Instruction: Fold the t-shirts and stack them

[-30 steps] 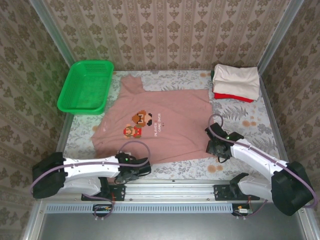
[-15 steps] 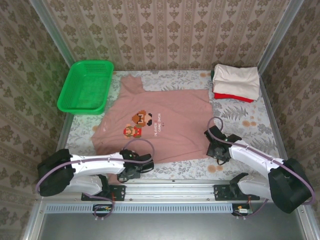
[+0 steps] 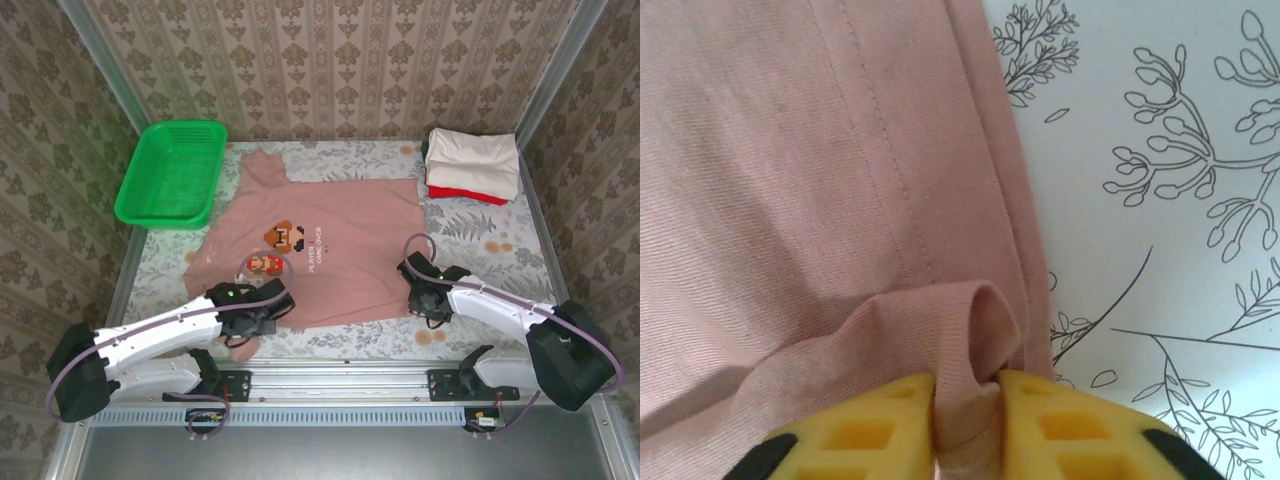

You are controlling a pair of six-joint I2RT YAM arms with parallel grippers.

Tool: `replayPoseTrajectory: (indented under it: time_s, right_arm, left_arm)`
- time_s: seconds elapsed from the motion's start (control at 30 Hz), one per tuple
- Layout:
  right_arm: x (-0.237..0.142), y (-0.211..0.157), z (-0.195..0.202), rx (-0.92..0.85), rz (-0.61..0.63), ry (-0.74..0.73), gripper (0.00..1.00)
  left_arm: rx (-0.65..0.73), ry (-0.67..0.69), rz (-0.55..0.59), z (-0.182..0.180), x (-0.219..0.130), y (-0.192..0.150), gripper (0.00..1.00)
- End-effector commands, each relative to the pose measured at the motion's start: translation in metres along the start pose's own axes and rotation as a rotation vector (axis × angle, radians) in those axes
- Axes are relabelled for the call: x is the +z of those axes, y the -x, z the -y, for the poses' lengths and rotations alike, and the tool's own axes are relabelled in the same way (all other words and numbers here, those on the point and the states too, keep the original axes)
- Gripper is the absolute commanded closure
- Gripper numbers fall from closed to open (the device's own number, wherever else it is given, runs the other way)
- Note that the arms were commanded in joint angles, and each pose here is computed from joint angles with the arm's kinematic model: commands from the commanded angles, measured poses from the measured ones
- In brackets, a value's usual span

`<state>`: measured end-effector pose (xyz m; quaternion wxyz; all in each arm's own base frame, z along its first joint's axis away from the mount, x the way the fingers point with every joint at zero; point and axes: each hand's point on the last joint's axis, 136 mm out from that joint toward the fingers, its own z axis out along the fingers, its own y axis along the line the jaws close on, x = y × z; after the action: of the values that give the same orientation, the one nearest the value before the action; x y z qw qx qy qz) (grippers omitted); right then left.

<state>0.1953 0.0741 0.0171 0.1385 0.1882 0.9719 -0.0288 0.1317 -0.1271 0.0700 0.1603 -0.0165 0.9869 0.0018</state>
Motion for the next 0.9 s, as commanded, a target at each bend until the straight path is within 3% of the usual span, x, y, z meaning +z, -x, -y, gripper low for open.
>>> replayPoseTrajectory:
  time_s: [0.0,0.1,0.3,0.47,0.63,0.73,0.87]
  right_arm:
    - [-0.005,0.004,0.0,0.001,0.013,-0.015,0.87]
    - [-0.014,0.008,0.005,-0.004,0.03,-0.029,1.0]
    - [-0.054,0.034,0.006,-0.004,0.139,0.007,1.0]
    - [-0.064,0.073,-0.012,-0.018,0.17,0.029,1.0]
    - [-0.054,0.122,-0.035,-0.009,0.166,0.061,1.0]
    - [-0.033,0.144,-0.046,-0.022,0.111,0.037,1.0]
    - [-0.011,0.171,-0.058,-0.036,0.076,0.017,1.0]
  left_arm:
    - [0.065,0.037,0.037,-0.014,-0.013,0.018,1.0]
    - [0.08,0.038,0.047,-0.016,-0.021,0.032,1.0]
    - [0.1,0.01,0.073,-0.01,-0.026,0.069,0.97]
    - [0.139,-0.07,0.048,0.014,-0.005,0.118,0.96]
    - [0.065,-0.096,-0.001,0.015,0.038,0.178,0.88]
    - [0.002,-0.159,-0.024,0.014,0.058,0.211,0.93]
    - [0.013,-0.12,-0.067,0.012,0.076,0.238,0.92]
